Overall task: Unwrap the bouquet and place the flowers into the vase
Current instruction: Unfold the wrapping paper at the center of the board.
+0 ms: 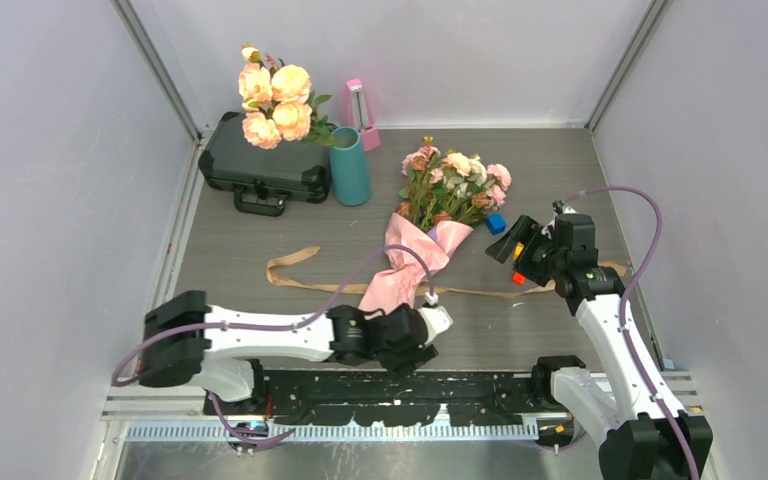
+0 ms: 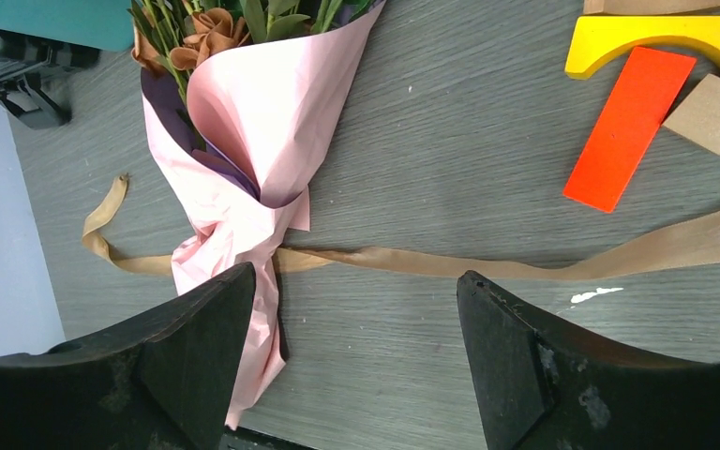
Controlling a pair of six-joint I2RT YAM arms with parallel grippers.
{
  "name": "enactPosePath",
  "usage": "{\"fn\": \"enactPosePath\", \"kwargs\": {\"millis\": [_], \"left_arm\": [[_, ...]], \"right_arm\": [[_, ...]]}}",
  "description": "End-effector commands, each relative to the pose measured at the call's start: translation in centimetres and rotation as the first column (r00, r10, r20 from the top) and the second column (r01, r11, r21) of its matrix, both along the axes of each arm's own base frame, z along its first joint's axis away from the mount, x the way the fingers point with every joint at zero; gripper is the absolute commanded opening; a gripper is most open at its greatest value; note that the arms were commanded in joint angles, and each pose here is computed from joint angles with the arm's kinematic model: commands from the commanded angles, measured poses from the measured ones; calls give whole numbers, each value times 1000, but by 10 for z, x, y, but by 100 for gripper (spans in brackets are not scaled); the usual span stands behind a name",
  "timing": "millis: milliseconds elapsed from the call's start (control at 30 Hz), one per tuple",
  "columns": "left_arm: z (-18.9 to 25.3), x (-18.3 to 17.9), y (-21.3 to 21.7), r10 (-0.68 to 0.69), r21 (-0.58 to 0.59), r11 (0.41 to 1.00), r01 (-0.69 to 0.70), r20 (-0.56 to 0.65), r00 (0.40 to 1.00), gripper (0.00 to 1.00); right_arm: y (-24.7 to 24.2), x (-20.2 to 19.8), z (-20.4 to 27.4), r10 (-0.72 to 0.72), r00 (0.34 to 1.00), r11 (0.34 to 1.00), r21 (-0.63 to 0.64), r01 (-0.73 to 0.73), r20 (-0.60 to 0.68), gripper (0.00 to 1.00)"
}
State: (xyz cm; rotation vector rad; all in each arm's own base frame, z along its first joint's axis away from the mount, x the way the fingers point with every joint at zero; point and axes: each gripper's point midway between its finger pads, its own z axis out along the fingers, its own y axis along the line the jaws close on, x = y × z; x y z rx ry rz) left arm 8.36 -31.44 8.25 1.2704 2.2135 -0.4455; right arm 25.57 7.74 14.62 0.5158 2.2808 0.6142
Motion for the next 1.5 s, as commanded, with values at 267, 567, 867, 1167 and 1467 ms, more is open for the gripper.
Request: {"fn": "enactPosePath", "kwargs": {"millis": [267, 567, 867, 1167, 1467], "left_arm": [[-18, 19, -42, -79, 105, 993, 61, 168, 983, 60], [-43, 28, -27, -75, 219, 975, 32, 190, 979, 53], [-54, 30, -21, -54, 203, 979, 17, 179, 982, 47], [-51, 36, -27, -44, 214, 977, 2, 194, 980, 41], [-27, 49, -33, -16, 198, 980, -36, 255, 967, 36]], "right_arm": [[7, 1, 12, 38, 997, 999, 18, -39, 67, 84], [9, -3, 24, 57, 994, 998, 19, -59, 90, 84], [8, -7, 28, 55, 994, 998, 19, -57, 89, 84], [4, -15, 30, 52, 994, 999, -7, -52, 96, 84], [4, -16, 26, 58, 994, 998, -16, -57, 87, 84]]}}
